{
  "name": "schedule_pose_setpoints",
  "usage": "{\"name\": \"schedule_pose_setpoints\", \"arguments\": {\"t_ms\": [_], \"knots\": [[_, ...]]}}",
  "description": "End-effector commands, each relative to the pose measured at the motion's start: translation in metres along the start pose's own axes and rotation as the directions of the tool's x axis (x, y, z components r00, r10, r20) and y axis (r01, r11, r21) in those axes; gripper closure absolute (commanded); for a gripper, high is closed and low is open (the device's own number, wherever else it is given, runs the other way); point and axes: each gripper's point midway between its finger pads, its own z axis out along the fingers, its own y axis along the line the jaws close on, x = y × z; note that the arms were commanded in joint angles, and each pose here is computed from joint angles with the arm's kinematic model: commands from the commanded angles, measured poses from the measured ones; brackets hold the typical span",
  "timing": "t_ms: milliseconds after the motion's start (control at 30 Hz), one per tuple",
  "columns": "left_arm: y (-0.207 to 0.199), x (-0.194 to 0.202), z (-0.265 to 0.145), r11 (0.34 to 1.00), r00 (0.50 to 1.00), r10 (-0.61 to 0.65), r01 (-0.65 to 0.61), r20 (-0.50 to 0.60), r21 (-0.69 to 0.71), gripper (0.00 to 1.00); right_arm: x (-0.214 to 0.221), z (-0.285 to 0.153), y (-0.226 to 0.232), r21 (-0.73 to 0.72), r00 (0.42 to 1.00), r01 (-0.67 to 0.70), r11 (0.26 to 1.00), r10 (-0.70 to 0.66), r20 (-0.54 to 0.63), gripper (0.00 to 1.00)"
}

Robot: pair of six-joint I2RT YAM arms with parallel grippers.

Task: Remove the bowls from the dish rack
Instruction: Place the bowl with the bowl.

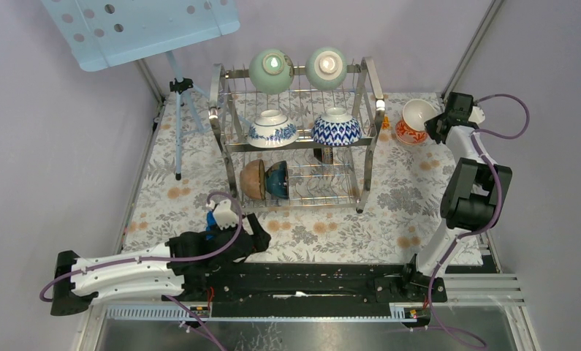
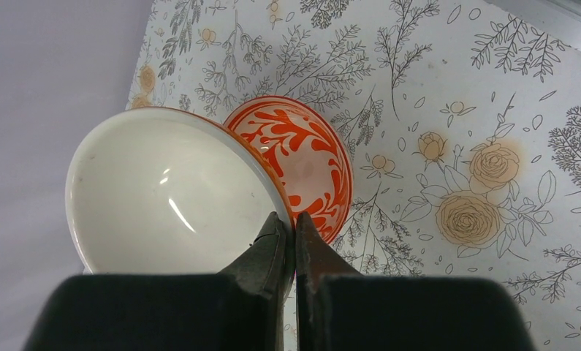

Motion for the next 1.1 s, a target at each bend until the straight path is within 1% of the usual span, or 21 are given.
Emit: {"name": "schedule_pose_setpoints", "arguments": {"t_ms": [0,233,667,1067], "knots": [[-0.006,-0.01,-0.002,1.0,0.999,-0.014,0.014,0.037,0.007,0.02,-0.012,0.001,0.014,-0.028,1.0,0.0,1.0,0.0,0.012,1.0],[0.0,-0.007,0.0,1.0,0.999,-0.03,0.03,0.039,0.001,0.02,-0.004,0.01,0.005,-0.004,1.0,0.005,1.0,-0.005,-0.004,1.0],[0.003,-0.004,0.003,1.0,0.999,-0.019,0.02,0.032,-0.016,0.02,0.002,0.02,-0.01,0.053,0.999,0.032,0.998,-0.032,-0.013,1.0],[0.003,0.0,0.008,1.0,0.999,-0.023,0.024,0.027,-0.017,0.02,0.005,0.029,-0.012,0.068,0.999,0.042,0.997,-0.04,-0.026,1.0]]}}
